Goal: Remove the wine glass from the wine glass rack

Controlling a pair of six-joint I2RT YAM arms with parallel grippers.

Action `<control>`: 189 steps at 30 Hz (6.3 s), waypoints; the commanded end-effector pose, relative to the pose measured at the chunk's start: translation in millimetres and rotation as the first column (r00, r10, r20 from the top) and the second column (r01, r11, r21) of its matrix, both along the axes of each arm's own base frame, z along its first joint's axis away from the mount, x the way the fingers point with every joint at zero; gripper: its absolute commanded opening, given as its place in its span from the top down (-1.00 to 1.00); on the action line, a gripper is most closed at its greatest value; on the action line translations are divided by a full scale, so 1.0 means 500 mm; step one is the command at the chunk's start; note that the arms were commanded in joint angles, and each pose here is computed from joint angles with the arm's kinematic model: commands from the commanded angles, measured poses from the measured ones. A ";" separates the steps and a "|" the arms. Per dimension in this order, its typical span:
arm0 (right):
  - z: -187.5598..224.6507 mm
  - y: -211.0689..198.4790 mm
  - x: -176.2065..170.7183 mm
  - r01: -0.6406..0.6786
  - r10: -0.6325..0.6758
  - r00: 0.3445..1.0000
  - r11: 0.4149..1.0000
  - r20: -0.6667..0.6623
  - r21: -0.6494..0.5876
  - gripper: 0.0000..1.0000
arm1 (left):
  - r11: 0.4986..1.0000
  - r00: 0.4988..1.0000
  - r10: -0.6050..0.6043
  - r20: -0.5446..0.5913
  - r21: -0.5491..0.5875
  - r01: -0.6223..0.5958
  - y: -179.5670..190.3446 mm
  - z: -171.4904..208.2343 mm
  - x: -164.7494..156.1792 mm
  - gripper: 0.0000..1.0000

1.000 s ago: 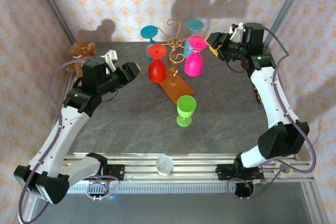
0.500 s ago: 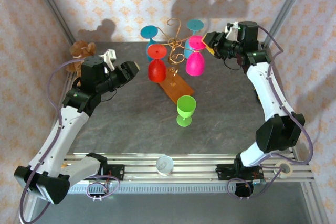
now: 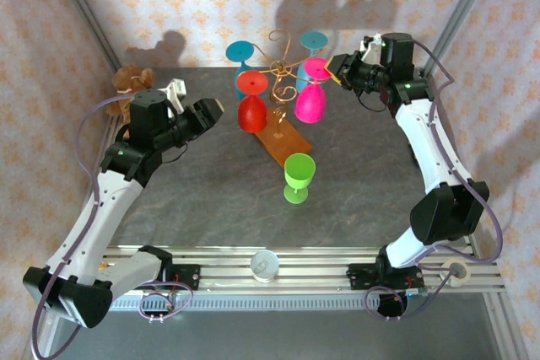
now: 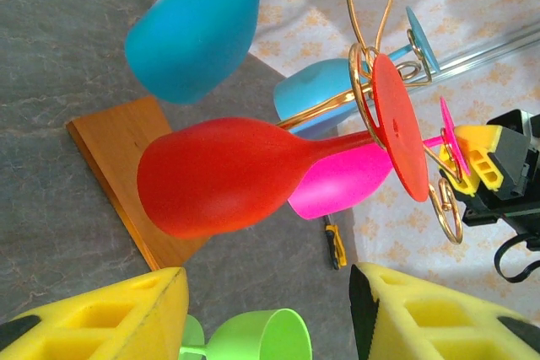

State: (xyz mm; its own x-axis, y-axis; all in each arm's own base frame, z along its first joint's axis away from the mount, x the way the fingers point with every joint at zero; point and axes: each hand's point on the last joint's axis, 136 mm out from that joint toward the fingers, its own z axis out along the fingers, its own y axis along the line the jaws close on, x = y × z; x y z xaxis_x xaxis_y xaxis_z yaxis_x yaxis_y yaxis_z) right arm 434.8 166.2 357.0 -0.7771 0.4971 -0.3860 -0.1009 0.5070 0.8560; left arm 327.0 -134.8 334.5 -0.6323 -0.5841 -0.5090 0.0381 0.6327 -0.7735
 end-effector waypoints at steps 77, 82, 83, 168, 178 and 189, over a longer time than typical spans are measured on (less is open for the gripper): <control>0.117 0.063 -0.045 -0.117 0.112 0.991 0.991 0.070 0.067 1.00 | 0.997 0.998 -0.009 0.066 -0.074 0.014 -0.002 0.021 0.001 -0.08; 0.124 0.057 -0.021 -0.074 0.069 0.995 0.995 0.070 0.073 1.00 | 0.997 0.998 -0.011 0.068 -0.074 0.016 -0.002 0.024 0.004 -0.08; 0.125 0.057 -0.017 -0.065 0.060 0.996 0.995 0.067 0.078 1.00 | 0.997 0.998 -0.010 0.068 -0.074 0.015 -0.002 0.025 0.004 -0.08; 0.091 0.231 -0.513 -0.270 0.516 0.823 0.722 0.237 -0.637 1.00 | 0.999 0.941 -0.021 -0.339 0.022 0.030 0.044 -0.140 -0.223 -0.03; 0.053 0.350 -0.547 -0.296 0.656 0.703 0.620 0.273 -0.727 1.00 | 1.000 0.918 0.004 -0.396 -0.010 -0.009 0.055 -0.173 -0.275 -0.05; -0.055 0.434 -0.571 -0.207 0.727 0.608 0.532 0.318 -0.821 1.00 | 0.975 0.912 -0.068 -0.404 -0.223 -0.026 0.016 -0.192 -0.285 -0.12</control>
